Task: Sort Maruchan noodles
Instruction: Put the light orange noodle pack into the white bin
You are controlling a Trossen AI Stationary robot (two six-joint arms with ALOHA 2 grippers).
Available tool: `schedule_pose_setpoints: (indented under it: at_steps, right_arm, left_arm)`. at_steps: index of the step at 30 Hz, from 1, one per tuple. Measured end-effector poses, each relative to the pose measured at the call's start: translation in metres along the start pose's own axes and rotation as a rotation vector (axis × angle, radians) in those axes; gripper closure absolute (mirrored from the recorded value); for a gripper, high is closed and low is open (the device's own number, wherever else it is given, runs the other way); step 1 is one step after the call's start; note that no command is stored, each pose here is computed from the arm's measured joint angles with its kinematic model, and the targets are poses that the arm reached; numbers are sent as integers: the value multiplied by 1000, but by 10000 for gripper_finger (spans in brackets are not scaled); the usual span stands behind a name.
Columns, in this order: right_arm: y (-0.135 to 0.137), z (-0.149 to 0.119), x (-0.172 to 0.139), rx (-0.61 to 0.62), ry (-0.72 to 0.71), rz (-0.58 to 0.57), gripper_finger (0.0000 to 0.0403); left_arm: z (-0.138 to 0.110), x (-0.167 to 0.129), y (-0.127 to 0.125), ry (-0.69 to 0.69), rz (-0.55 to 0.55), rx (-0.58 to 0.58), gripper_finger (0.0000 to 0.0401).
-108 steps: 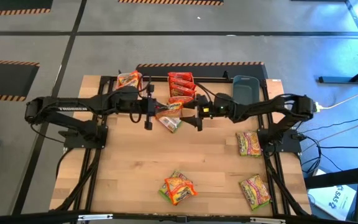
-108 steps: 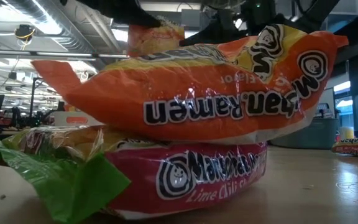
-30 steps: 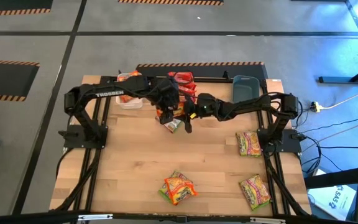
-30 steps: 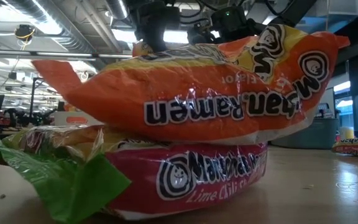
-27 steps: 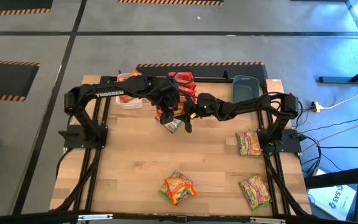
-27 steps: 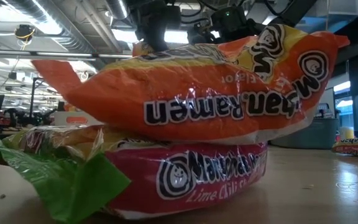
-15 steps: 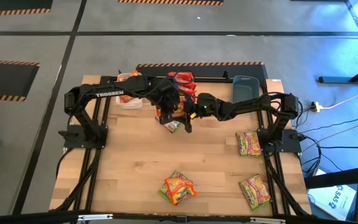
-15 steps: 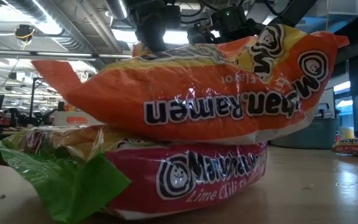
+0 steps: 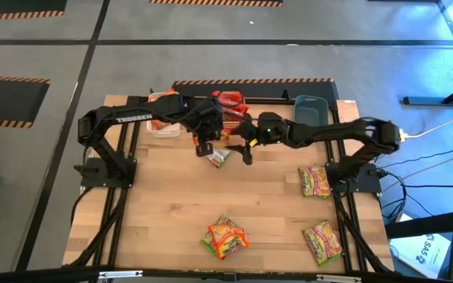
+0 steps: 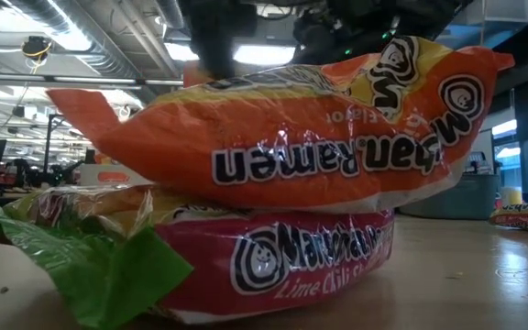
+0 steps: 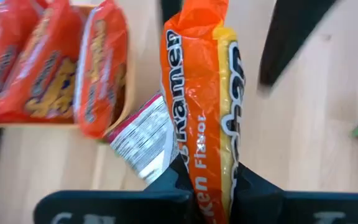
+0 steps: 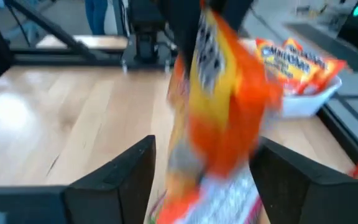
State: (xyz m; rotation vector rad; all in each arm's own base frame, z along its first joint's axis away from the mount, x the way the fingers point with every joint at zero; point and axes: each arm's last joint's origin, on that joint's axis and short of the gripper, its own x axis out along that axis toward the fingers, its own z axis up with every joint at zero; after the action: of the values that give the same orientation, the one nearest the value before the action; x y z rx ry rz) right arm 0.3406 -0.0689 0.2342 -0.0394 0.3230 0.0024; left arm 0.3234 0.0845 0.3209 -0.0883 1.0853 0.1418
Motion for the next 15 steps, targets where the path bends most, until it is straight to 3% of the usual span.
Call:
schedule_pose_setpoints:
  at_steps: [4, 10, 15]
  right_arm:
    - [3, 2, -18, 11, 100, 2, 169]
    - [7, -21, -22, 75, 158, 4, 168]
    - [8, -38, -22, 127, 139, -11, 168]
  left_arm:
    - [-13, -24, 0, 38, 89, 26, 392]
    - [-36, -62, 14, 87, 261, 59, 388]
    - [-64, -68, 39, 139, 324, 42, 387]
